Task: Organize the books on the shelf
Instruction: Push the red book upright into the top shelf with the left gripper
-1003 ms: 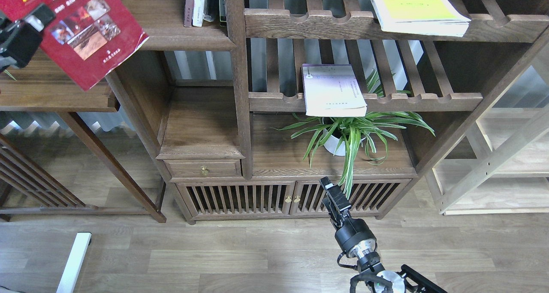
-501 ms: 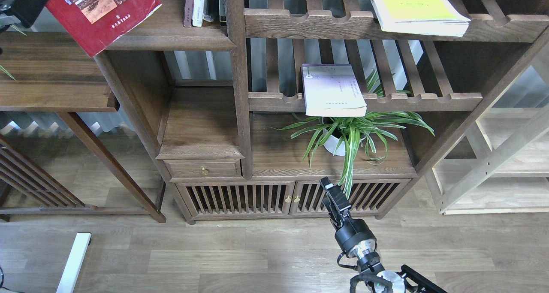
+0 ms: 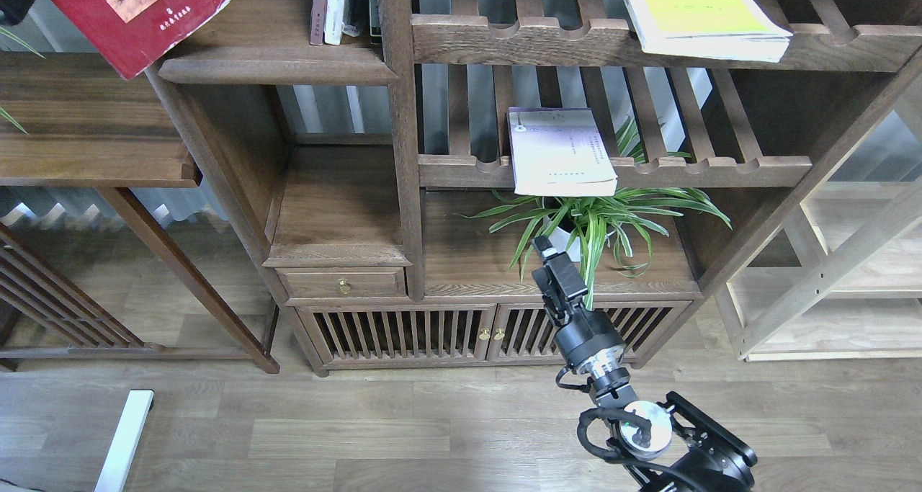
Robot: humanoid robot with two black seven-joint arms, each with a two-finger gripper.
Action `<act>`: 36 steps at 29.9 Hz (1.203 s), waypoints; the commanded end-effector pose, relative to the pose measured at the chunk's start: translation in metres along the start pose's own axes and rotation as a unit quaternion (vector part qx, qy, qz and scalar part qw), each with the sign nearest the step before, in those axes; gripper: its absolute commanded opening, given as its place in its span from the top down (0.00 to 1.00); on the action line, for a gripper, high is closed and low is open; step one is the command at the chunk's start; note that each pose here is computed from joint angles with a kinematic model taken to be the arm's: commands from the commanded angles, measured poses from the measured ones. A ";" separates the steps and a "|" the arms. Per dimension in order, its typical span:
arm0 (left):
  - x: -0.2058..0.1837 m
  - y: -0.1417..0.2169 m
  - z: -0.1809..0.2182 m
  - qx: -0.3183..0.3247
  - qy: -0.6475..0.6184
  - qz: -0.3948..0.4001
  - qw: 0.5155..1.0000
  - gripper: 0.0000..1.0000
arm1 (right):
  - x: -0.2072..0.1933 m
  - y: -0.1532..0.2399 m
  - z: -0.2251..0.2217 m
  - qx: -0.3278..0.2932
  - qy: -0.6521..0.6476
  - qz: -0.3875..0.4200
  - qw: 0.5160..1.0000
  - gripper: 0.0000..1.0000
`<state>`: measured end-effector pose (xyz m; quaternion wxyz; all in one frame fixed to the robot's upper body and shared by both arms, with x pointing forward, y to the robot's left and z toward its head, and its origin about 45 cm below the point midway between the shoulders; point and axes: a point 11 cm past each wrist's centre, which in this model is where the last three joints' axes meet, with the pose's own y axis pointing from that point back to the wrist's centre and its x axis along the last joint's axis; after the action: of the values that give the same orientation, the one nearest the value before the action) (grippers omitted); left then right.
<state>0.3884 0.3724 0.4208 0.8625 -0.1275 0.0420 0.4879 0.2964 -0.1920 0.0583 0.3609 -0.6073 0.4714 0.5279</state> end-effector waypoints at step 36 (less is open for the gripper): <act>-0.007 -0.077 0.009 0.052 -0.019 0.003 0.998 1.00 | 0.006 0.019 -0.001 0.024 -0.032 0.010 0.999 0.01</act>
<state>0.4428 0.3364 0.4459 0.8687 -0.0813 0.0440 0.4867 0.2792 -0.1992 0.0539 0.3852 -0.5771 0.4781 0.5385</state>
